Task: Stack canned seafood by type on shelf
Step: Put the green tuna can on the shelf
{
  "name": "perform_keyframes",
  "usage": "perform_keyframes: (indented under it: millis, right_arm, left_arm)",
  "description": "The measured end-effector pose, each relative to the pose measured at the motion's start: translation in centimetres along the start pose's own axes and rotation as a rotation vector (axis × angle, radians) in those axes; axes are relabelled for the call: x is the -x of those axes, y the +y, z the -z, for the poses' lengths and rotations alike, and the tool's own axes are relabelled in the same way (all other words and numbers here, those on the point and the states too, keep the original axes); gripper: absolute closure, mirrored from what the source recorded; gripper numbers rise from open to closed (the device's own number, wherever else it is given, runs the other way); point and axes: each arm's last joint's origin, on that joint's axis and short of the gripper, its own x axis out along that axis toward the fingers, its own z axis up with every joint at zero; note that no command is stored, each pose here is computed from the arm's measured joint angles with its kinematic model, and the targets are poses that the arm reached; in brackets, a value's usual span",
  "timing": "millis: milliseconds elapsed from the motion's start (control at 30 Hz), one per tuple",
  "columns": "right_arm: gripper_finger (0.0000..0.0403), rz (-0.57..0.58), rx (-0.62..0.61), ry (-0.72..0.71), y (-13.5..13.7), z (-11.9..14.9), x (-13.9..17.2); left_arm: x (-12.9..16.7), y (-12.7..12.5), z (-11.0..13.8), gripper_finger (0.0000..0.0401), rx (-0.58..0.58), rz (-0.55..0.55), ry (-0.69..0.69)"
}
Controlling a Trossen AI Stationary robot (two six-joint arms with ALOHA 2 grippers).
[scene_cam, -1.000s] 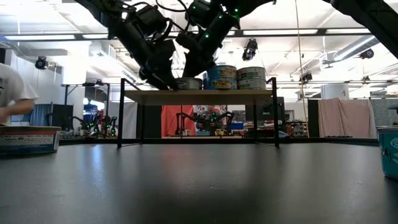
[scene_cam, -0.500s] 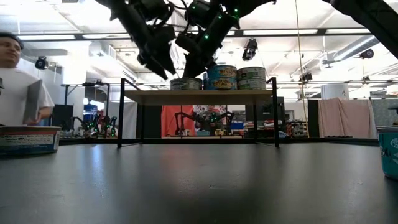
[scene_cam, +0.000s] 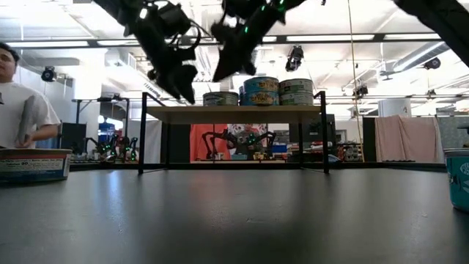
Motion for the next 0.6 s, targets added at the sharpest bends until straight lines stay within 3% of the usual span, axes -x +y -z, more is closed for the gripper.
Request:
perform_keyframes:
  millis: [267,467,600]
  right_arm:
    - [0.0394,-0.068,0.028,-0.100,1.7,-1.3,4.6]
    - [0.0394,-0.090,0.083,-0.085,3.2,-0.9,8.7]
    - [0.0394,0.031,0.076,0.036,2.6,0.4,9.4]
  left_arm:
    - [-1.4,-1.4,1.9,0.0023,0.053,0.216,-0.003]
    - [-1.2,-2.1,1.7,0.0024,0.058,0.259,-0.020]
    - [-1.2,-2.0,1.1,0.0024,0.100,0.256,-0.085]
